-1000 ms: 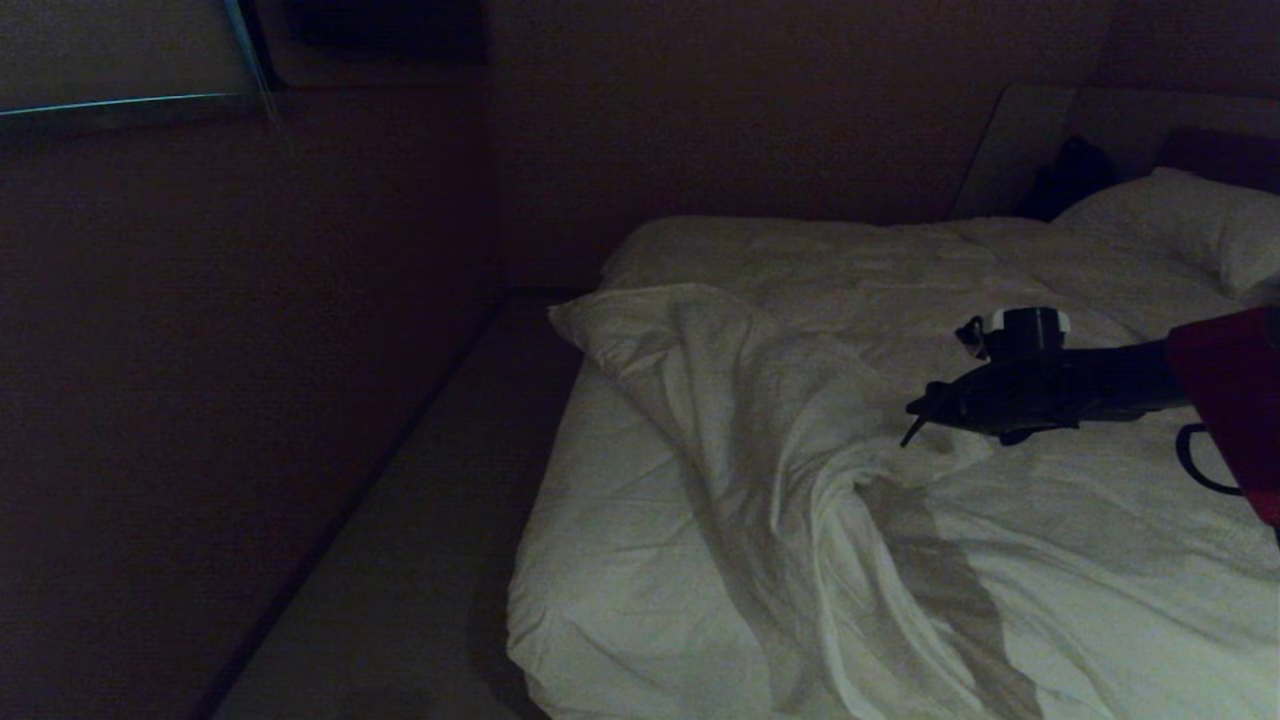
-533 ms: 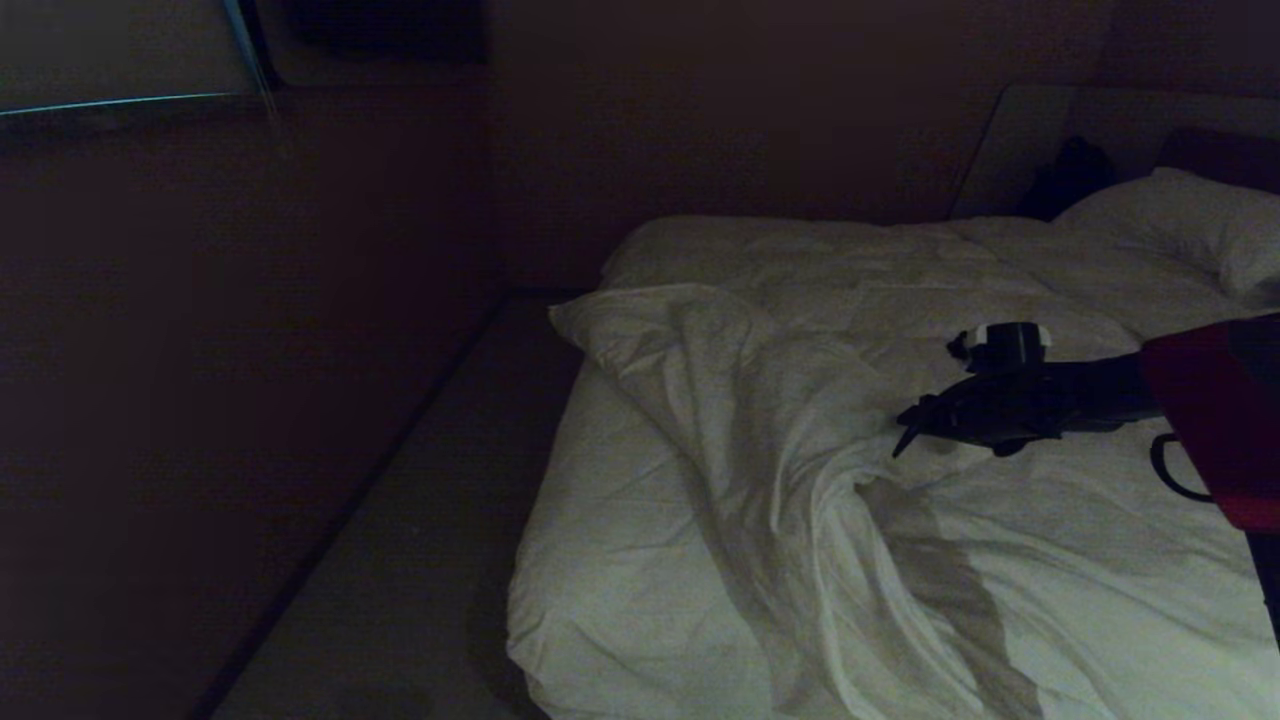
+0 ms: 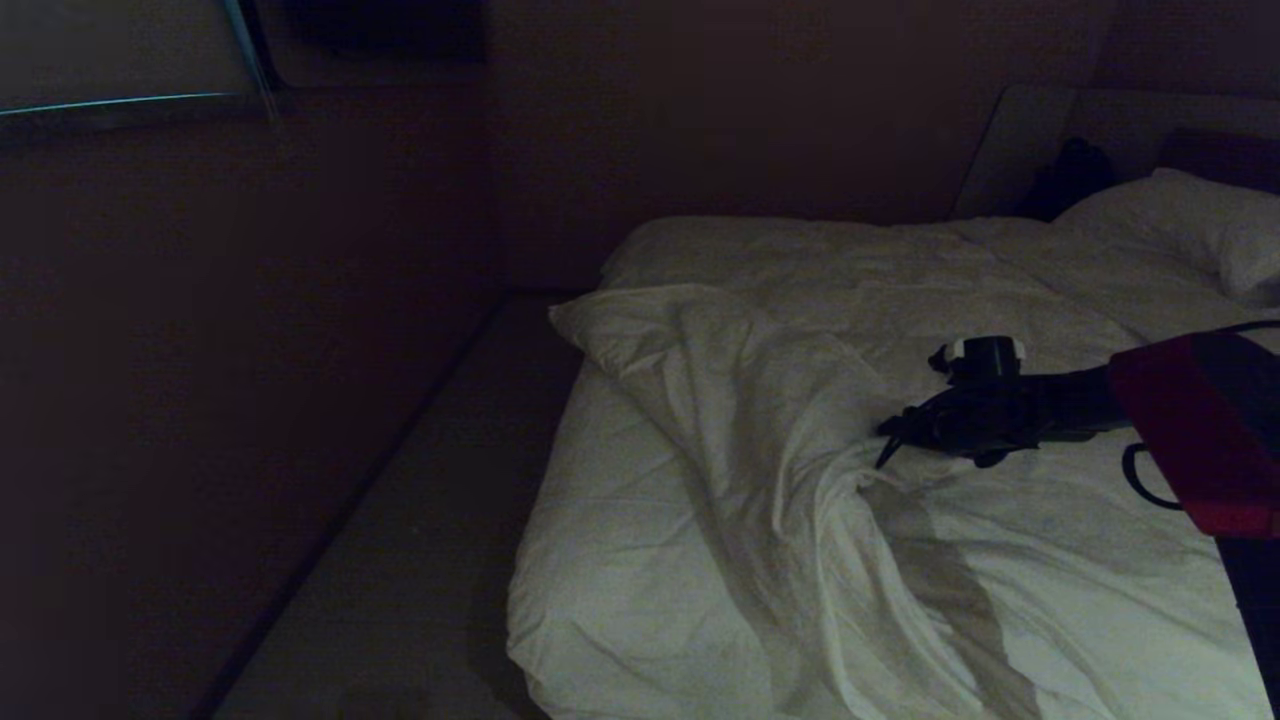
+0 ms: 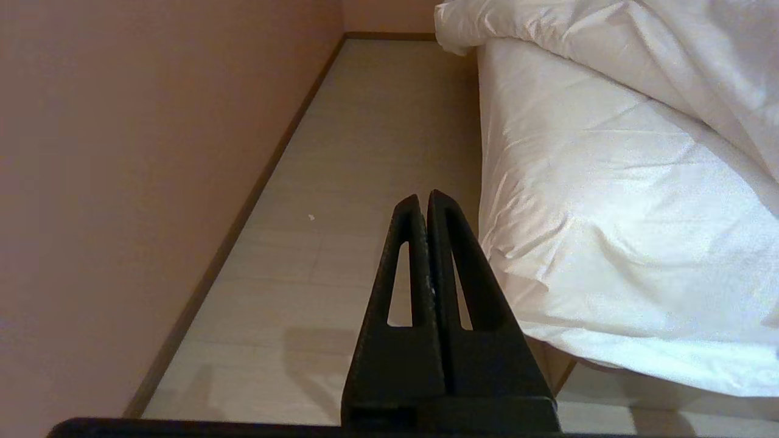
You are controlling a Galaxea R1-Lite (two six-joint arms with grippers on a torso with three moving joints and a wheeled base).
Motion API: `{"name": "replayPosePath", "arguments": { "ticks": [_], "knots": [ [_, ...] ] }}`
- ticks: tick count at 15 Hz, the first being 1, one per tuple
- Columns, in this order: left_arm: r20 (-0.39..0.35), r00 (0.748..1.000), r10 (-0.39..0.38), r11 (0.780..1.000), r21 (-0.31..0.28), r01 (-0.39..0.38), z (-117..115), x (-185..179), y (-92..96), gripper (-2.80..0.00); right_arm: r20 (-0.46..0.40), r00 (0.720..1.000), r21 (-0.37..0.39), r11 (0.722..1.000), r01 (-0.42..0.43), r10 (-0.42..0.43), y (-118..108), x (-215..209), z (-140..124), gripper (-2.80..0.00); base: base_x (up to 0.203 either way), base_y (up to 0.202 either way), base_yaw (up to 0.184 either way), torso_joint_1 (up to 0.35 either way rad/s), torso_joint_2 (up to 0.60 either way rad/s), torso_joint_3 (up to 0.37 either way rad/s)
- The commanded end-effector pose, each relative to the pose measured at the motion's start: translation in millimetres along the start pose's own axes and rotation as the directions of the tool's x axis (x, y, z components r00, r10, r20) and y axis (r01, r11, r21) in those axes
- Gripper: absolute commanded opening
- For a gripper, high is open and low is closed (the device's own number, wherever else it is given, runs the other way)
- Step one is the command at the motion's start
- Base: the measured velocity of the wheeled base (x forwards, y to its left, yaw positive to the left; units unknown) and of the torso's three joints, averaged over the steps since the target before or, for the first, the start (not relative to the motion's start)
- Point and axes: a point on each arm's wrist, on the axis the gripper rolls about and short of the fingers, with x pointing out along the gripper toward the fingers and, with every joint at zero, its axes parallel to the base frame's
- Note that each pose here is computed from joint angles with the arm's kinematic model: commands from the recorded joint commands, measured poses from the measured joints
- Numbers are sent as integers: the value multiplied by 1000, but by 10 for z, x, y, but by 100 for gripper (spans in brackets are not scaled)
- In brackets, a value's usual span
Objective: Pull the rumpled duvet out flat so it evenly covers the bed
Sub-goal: Flatten the corners of the folded blanket
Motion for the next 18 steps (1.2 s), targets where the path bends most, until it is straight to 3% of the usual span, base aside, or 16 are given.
{"name": "replayPosePath", "arguments": {
  "ticks": [1, 11, 12, 18],
  "knots": [
    [0, 1000, 0, 1000, 0, 0, 0, 0, 0, -280, -18, 1000, 10, 1000, 4, -4, -17, 115, -68, 0, 0, 0, 0, 0, 0, 0],
    [0, 1000, 0, 1000, 0, 0, 0, 0, 0, -280, -53, 999, 16, 1000, 11, -10, -28, 189, -119, 0, 0, 0, 0, 0, 0, 0],
    [0, 1000, 0, 1000, 0, 0, 0, 0, 0, -280, -54, 998, 15, 1000, 11, -11, -29, 189, -122, -280, 0, 0, 0, 0, 0, 0],
    [0, 1000, 0, 1000, 0, 0, 0, 0, 0, -280, -48, 999, 17, 1000, 10, -9, -25, 172, -102, -280, 0, 0, 0, 0, 0, 0]
  ]
}}
